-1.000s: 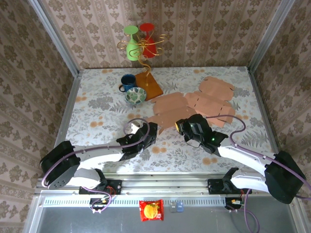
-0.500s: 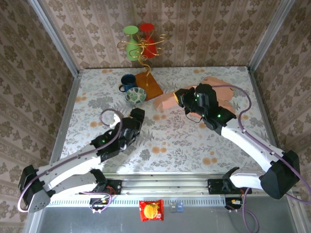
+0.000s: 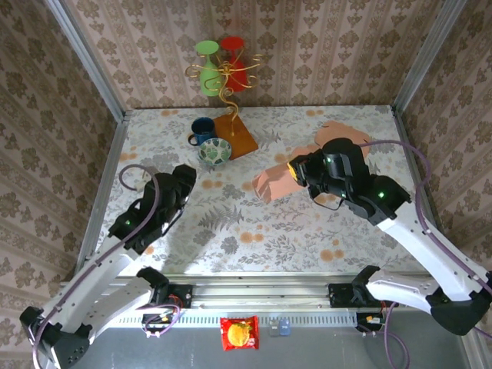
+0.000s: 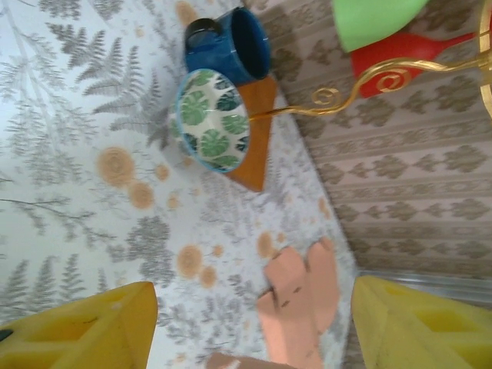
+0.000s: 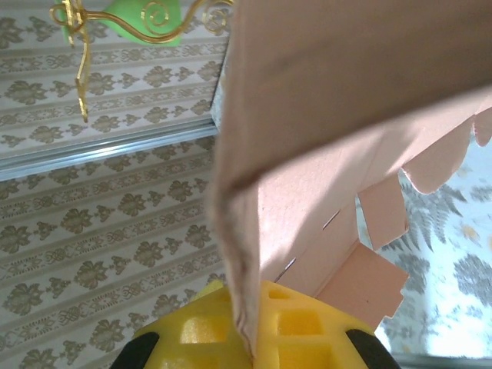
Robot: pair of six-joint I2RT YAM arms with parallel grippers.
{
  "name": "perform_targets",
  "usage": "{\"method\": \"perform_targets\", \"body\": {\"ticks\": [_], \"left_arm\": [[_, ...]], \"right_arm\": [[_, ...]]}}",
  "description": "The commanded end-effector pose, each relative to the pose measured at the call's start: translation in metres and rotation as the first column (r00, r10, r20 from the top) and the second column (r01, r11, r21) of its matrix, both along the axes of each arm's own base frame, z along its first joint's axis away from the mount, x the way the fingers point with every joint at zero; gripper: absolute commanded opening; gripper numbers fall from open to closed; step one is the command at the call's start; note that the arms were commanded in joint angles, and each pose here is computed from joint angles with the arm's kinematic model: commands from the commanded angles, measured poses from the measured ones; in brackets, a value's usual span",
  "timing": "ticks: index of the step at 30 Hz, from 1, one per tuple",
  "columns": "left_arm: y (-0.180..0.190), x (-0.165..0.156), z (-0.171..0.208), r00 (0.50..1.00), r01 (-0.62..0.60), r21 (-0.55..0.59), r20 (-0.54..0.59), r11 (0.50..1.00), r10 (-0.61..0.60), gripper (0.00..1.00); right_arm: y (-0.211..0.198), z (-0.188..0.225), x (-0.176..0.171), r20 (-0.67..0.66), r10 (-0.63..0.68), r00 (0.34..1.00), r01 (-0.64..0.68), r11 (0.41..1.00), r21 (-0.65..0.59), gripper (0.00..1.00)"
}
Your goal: Fold the paper box
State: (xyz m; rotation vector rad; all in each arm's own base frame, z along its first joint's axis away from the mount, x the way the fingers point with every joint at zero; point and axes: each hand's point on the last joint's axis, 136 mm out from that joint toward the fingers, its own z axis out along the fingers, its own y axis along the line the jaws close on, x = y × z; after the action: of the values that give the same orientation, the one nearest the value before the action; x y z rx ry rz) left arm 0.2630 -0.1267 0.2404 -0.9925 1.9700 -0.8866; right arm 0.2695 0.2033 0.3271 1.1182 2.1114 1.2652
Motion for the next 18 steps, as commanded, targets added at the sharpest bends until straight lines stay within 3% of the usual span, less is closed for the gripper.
{"method": "perform_targets", "body": {"ticks": [1, 5, 10, 18], "left_arm": [[-0.013, -0.007, -0.016, 0.982, 0.162, 0.065, -0.112, 0.985, -0.154, 0.66], [-0.024, -0.004, -0.030, 0.952, 0.263, 0.083, -0.184, 0.961, -0.244, 0.66], [-0.017, -0.006, -0.050, 0.920, 0.348, 0.186, -0.255, 0.919, -0.297, 0.65], [0.009, -0.020, -0.082, 0.887, 0.438, 0.353, -0.318, 0.827, -0.334, 0.70]], "right_arm": [[-0.004, -0.026, 0.004, -0.106, -0.077, 0.991, 0.075, 0.997, -0.025, 0.00], [0.022, -0.041, 0.032, -0.134, -0.056, 0.989, 0.058, 0.998, 0.013, 0.00], [0.064, -0.067, 0.065, -0.167, 0.026, 0.986, -0.008, 0.994, 0.107, 0.00], [0.092, -0.120, 0.093, -0.162, 0.140, 0.977, -0.129, 0.988, 0.081, 0.00]]}}
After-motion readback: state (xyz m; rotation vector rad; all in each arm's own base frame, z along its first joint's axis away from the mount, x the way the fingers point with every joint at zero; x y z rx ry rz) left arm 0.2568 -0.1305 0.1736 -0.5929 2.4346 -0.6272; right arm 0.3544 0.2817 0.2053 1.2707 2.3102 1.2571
